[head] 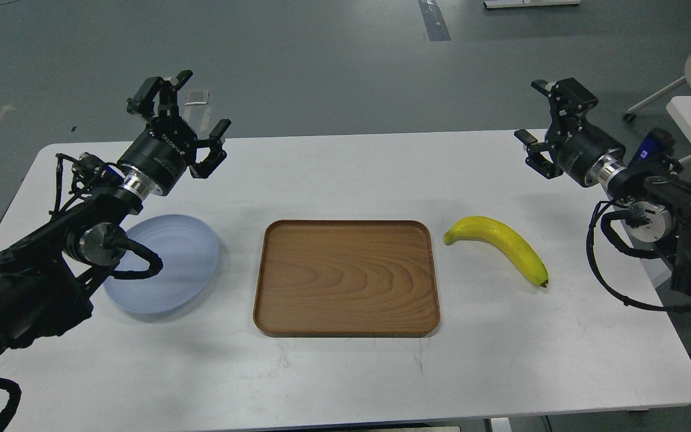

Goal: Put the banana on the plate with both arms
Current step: 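Move the left gripper down to the edge of the light blue plate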

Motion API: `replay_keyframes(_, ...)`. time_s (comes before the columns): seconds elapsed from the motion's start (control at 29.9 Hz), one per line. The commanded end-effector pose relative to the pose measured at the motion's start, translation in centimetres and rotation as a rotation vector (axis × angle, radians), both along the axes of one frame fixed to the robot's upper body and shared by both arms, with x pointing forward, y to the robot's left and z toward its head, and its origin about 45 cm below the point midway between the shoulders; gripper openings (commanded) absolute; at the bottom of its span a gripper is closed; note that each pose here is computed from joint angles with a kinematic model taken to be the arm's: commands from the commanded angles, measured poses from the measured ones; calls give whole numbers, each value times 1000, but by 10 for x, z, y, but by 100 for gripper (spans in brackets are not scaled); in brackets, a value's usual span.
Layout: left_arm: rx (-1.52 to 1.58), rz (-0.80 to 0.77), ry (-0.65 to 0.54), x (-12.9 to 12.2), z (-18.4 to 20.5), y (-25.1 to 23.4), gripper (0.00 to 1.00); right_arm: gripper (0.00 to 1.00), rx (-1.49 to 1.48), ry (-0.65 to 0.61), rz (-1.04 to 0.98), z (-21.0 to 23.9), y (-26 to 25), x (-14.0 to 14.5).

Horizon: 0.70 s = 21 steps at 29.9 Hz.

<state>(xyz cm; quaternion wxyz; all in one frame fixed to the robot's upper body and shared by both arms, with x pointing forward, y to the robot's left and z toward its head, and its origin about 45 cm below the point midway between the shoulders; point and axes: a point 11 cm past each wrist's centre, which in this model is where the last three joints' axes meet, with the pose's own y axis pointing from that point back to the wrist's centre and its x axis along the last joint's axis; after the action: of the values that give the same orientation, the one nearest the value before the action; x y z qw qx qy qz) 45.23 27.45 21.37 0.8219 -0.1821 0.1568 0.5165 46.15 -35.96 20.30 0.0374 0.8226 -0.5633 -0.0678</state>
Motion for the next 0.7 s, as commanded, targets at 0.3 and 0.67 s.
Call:
replay_keyframes(0.3,41,19,-9,0,5,21,100,100,-9,5,0,-2,-1,-1)
replay_keyframes(0.67,887,-297,-204,-27,47,66,100,100,-14,11,4,-5,-1,-2)
